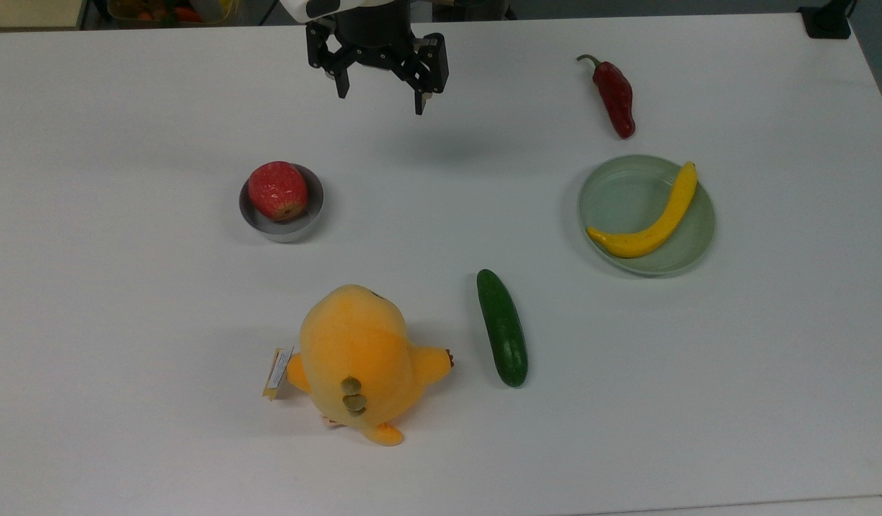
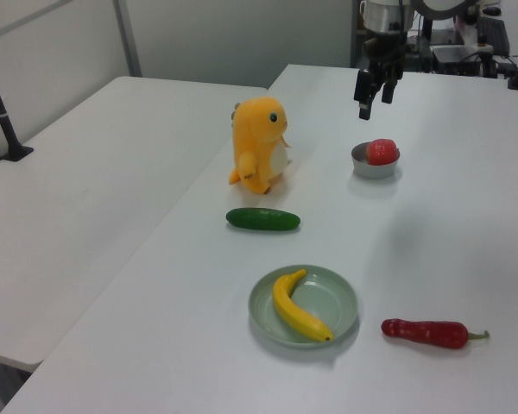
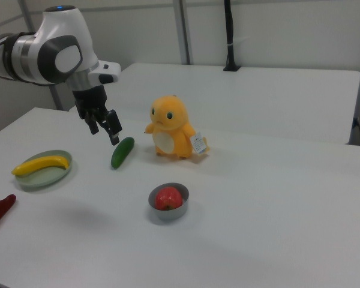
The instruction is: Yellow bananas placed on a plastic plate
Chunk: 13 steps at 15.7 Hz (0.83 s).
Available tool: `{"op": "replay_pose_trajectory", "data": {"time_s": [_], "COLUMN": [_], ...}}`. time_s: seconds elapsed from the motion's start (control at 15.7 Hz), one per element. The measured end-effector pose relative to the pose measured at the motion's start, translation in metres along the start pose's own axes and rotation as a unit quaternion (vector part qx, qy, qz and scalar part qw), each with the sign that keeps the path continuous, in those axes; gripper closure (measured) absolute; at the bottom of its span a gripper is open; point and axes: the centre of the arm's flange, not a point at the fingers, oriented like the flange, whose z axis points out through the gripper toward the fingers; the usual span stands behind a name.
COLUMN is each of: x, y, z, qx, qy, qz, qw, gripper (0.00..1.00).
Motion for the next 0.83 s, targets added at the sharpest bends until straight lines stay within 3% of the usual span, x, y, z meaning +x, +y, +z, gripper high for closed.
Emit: {"op": "replay_pose_trajectory", "data": {"time_s": [0.32, 0.83], "x": [-0.002, -0.01], "y": [-0.002, -0.004], "z": [0.005, 0.014], "qx": [-0.001, -0.002], "qy": [-0.003, -0.014], "qz": [-0.011, -0.102], "qw": [0.9999, 0.9947], "gripper": [0.0, 0.0]}}
